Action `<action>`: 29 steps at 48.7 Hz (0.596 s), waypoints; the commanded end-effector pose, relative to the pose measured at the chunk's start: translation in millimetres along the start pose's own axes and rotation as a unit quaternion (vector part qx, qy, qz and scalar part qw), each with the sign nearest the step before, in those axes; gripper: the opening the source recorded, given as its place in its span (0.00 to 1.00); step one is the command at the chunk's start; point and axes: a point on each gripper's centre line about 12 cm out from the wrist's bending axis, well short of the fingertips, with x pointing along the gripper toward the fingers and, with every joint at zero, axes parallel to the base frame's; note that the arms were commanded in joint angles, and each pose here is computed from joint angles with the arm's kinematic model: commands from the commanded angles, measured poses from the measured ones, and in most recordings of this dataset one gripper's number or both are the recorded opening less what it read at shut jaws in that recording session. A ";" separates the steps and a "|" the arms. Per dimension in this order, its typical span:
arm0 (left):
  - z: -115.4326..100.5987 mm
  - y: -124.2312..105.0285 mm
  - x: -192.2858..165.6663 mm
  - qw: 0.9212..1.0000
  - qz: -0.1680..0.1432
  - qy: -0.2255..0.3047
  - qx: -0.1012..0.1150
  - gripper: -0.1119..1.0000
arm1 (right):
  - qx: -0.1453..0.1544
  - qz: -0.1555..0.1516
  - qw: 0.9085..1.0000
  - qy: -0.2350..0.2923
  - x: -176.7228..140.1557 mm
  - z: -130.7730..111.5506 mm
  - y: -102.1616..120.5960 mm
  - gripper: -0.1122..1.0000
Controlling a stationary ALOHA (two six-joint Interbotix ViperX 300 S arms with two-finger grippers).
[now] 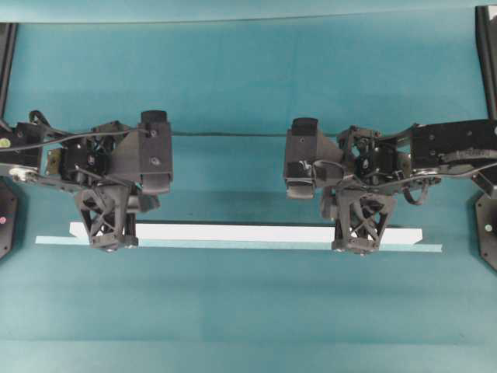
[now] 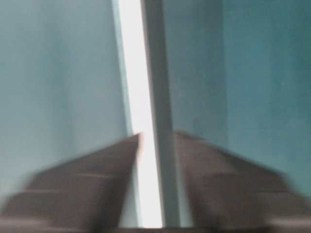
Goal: Lift a wooden board with both hands.
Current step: 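Lower both grippers over the board and close them on it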
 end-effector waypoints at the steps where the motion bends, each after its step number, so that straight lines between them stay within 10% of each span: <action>1: 3.9 -1.6 -3.1 1.000 -0.002 -0.011 0.009 0.52 | 0.000 0.002 1.000 -0.002 0.5 2.4 1.9 0.69; 11: -3.5 -9.2 10.2 0.999 -0.005 0.015 0.030 0.97 | -0.003 0.001 1.000 0.007 6.6 0.6 3.9 0.96; 29: -9.1 -14.1 40.8 0.999 -0.008 0.032 0.038 0.98 | -0.014 0.002 0.999 0.039 30.9 -7.2 9.5 0.96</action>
